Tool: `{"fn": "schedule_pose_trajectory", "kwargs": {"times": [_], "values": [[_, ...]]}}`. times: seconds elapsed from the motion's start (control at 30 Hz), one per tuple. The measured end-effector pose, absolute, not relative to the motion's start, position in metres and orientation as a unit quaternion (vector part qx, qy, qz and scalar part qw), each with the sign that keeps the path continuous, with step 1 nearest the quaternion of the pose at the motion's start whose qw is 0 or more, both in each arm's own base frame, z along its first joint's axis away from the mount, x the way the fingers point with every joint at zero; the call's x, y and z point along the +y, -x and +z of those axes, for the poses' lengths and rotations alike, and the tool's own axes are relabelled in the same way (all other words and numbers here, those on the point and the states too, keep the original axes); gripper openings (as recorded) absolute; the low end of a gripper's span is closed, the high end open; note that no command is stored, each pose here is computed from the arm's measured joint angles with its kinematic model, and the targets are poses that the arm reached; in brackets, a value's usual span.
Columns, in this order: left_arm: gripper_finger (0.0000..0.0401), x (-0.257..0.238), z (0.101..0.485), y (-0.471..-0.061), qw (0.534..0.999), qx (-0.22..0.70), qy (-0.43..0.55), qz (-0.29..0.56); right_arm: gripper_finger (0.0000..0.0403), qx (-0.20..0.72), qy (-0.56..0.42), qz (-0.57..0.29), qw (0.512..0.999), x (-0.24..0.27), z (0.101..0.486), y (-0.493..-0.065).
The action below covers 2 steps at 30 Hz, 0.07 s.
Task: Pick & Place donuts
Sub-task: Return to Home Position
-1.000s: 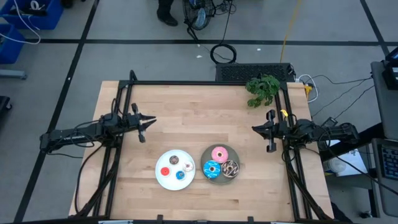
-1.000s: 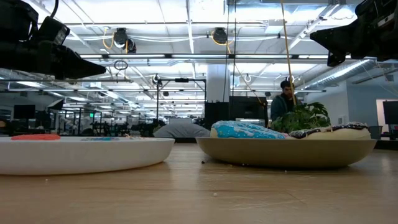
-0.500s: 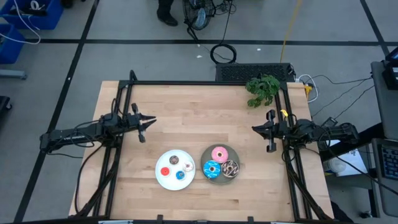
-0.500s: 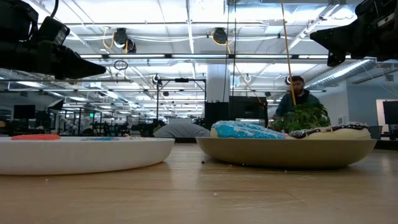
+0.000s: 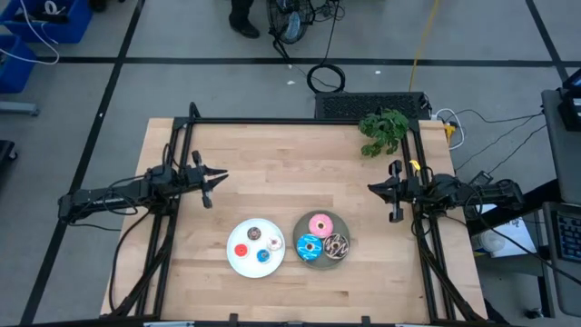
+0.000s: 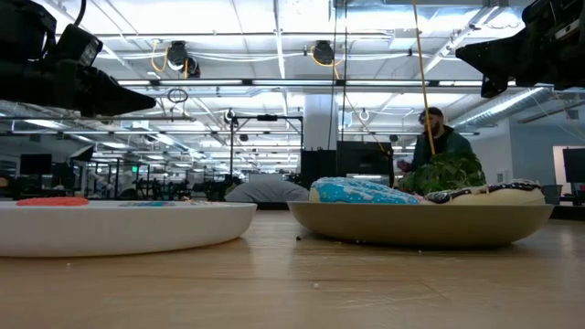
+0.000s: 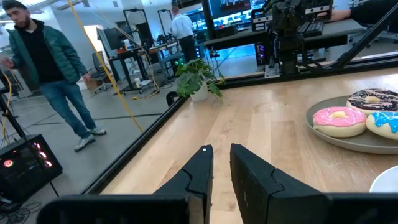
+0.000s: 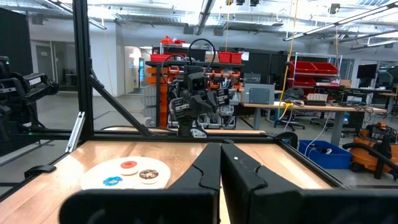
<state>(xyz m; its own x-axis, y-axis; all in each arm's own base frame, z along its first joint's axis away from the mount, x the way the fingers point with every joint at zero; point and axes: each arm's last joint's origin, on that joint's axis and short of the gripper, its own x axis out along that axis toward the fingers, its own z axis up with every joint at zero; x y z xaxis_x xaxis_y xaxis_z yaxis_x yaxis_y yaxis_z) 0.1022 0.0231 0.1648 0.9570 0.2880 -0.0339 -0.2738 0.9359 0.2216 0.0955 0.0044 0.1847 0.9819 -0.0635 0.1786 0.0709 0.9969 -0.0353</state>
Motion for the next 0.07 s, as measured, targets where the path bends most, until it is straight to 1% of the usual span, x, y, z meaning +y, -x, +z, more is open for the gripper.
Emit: {"fn": "schedule_pose_trajectory", "kwargs": {"times": [0.07], "values": [[0.0063, 0.0232, 0.1648, -0.1022, 0.983, 0.033, -0.108, 0.143, 0.0, -0.089, 0.021, -0.034, 0.995, 0.0044, 0.1847, -0.0955]]}}
